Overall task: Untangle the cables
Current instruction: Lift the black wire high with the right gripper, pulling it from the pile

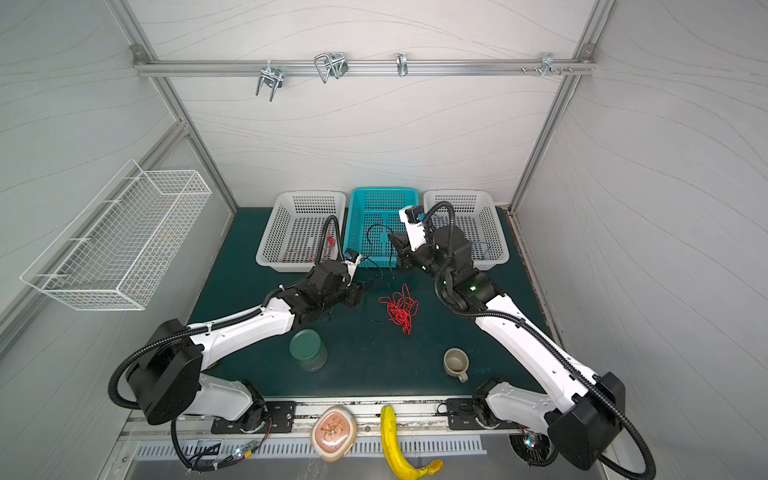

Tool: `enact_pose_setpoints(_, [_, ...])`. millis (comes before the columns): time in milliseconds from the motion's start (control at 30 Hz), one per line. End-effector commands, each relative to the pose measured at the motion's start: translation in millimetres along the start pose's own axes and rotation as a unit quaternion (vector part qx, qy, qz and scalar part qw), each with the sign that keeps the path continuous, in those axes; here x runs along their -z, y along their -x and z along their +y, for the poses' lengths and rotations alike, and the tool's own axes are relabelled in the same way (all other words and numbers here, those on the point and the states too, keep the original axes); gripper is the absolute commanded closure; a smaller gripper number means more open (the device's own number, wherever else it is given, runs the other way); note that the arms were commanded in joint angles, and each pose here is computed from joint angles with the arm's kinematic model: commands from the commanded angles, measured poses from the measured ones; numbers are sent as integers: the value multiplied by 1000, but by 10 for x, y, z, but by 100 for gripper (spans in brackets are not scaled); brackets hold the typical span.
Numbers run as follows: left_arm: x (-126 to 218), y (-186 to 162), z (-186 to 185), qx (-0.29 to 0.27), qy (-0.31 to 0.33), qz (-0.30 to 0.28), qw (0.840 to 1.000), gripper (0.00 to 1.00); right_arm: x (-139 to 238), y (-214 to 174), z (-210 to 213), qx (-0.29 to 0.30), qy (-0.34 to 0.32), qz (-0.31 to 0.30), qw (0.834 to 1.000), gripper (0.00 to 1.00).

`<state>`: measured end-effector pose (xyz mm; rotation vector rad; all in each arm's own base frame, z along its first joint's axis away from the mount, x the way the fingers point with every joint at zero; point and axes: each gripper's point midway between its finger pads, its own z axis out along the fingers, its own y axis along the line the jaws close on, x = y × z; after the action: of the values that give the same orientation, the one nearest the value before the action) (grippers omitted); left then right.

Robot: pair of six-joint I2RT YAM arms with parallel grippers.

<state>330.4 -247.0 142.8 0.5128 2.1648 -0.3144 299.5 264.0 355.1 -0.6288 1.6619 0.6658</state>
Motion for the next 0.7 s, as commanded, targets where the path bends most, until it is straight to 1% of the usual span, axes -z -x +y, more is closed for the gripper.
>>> enact_pose_setpoints(0, [112, 324, 41, 13, 9, -66, 998, 40, 13, 197, -93, 19, -33, -25, 999, 100])
enact_pose_setpoints(267, [278, 323, 148, 12, 30, -78, 996, 40, -54, 299, -363, 17, -92, -47, 994, 100])
enact_pose_setpoints(433, [337, 270, 190, 15, 37, -79, 996, 40, -73, 328, -663, -31, -129, -57, 990, 100])
enact_pose_setpoints(533, [350, 235, 213, 18, 41, -77, 996, 39, -40, 385, -773, -61, -127, -74, 987, 100])
enact_pose_setpoints(667, [342, 209, 210, 19, 40, -73, 996, 39, 22, 502, -762, -61, -112, -93, 987, 100])
